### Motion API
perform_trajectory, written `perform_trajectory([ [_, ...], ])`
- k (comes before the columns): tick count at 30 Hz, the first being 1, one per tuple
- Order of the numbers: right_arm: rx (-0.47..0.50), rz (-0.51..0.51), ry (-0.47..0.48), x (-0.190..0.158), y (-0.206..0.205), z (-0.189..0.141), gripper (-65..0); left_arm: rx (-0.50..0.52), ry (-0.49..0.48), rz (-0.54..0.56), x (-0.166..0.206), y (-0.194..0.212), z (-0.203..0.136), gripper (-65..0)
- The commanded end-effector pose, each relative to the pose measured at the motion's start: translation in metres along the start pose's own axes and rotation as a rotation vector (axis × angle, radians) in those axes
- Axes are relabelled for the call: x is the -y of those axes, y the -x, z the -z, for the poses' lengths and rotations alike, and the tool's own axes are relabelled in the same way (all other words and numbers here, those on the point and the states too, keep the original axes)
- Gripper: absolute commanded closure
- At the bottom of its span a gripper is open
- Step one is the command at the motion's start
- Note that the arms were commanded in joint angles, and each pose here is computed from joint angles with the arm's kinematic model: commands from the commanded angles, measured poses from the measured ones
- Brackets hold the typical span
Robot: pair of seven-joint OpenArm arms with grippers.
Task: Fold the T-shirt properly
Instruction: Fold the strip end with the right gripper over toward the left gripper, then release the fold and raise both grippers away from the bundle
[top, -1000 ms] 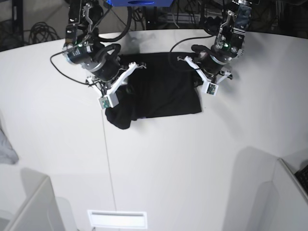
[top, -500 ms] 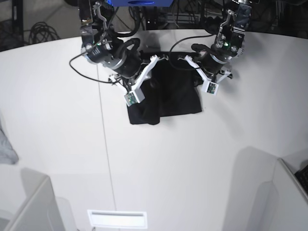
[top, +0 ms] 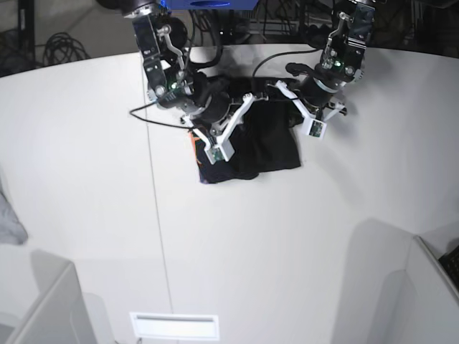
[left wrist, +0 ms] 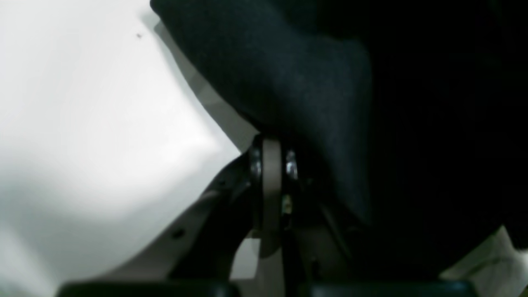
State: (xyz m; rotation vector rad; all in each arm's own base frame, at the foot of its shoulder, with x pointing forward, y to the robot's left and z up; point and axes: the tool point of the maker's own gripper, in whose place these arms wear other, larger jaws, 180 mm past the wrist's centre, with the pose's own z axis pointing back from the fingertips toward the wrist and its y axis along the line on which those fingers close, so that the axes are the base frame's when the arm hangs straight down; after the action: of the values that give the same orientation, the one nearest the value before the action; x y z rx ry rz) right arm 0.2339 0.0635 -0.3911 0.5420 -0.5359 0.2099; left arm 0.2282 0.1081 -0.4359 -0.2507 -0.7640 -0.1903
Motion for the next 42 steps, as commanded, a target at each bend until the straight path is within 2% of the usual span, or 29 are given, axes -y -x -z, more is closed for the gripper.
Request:
perform_trajectory([
  [1,0.033,0.001,-0.017,-0.005,-0.01,0.0,0.0,-0.044,-0.009,0.013,-0.003,0.009,-0.002,0.0],
  [7,0.026,0.012,-0.008,-0.002,-0.009,0.001,0.0,-0.047,-0.015,0.024,-0.008,0.011,-0.007,0.0],
  [11,0.031,0.012,-0.009,-0.003,-0.009,0.0,-33.0,-0.043,-0.01,0.037,-0.007,0.011,-0.014,0.0],
  [13,0.042,0.008,-0.01,-0.004,-0.013,-0.002,-40.4,-0.038,-0.035,0.035,-0.017,0.01,-0.022,0.0],
  [18,0.086,-0.009,-0.017,-0.008,-0.028,-0.009,-41.0,-0.005,-0.144,0.001,-0.054,0.006,-0.05,0.0],
  [22,0.081,-0.014,-0.018,-0.008,-0.031,-0.005,-41.0,0.025,-0.261,-0.019,-0.092,0.001,-0.079,0.0],
  [29,0.067,-0.107,-0.083,-0.042,-0.039,0.006,-41.0,0.048,-0.382,-0.04,-0.131,-0.004,-0.107,0.0],
  [34,0.011,-0.131,-0.075,-0.056,-0.034,0.023,-41.0,0.069,-0.356,-0.1,-0.131,-0.006,-0.107,0.0],
  [38,-0.02,-0.205,-0.087,-0.074,-0.032,0.033,-41.0,0.113,-0.283,-0.216,-0.12,-0.011,-0.104,0.0],
  [42,-0.018,-0.306,-0.124,-0.106,-0.036,0.037,-41.0,0.122,-0.276,-0.222,-0.119,-0.014,-0.103,0.0],
])
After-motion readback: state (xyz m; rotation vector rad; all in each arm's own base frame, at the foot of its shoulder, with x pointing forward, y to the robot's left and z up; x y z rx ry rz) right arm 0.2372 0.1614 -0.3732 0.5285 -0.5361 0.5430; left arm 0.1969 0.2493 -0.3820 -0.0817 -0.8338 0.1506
